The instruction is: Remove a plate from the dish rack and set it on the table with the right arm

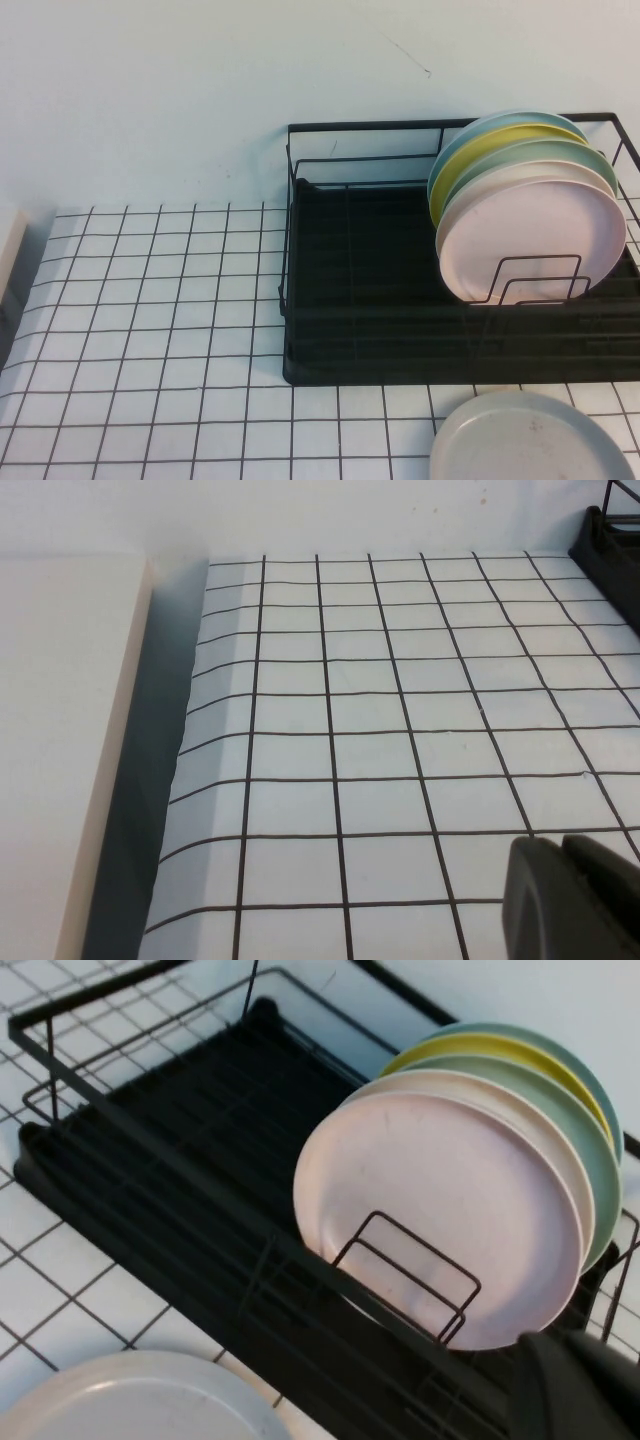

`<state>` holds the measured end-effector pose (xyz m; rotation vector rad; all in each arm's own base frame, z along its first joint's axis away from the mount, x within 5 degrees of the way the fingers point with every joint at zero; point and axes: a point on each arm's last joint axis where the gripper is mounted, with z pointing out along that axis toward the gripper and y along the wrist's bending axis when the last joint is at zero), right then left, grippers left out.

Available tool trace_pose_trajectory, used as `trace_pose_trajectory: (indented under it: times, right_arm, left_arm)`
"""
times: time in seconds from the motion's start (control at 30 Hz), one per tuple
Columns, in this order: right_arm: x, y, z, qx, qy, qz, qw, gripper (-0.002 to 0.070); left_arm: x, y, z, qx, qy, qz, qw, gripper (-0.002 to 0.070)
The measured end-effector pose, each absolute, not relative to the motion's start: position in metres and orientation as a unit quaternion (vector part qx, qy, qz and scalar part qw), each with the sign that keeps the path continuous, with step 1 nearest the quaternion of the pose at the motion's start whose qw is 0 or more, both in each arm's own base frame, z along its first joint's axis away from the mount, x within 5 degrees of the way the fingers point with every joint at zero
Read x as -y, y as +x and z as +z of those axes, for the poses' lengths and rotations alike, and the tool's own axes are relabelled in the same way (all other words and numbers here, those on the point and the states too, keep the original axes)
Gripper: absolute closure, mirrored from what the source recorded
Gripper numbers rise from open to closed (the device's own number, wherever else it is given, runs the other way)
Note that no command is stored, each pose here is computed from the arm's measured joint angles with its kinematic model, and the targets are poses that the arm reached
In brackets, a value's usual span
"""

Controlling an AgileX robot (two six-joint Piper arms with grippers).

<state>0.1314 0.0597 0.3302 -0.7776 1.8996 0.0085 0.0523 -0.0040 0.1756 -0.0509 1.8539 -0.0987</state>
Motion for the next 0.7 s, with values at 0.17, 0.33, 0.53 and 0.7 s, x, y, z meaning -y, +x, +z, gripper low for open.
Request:
trace_pose_trajectory:
  times: [0.17, 0.33, 0.53, 0.7]
  right_arm:
    - [-0.042, 0.094, 0.293, -0.78, -0.299, 0.024, 0.548, 0.0671]
    - [-0.032, 0.066, 0.263, -0.793, -0.255, 0.075, 0.548, 0.0673]
    - [-0.025, 0.052, 0.242, -0.815, -0.255, 0.079, 0.515, 0.0675]
    - [-0.025, 0.051, 0.237, -0.822, -0.254, 0.08, 0.503, 0.0676]
  left_arm:
    - [0.004, 0.052, 0.176, -0.799, -0.021, -0.042, 0.599, 0.0678]
    - [0.004, 0.052, 0.176, -0.799, -0.021, -0.042, 0.599, 0.0678]
    - [0.004, 0.052, 0.176, -0.799, -0.021, -0.042, 0.599, 0.0678]
    - [0.004, 0.052, 0.176, -0.799, -0.021, -0.042, 0.599, 0.0678]
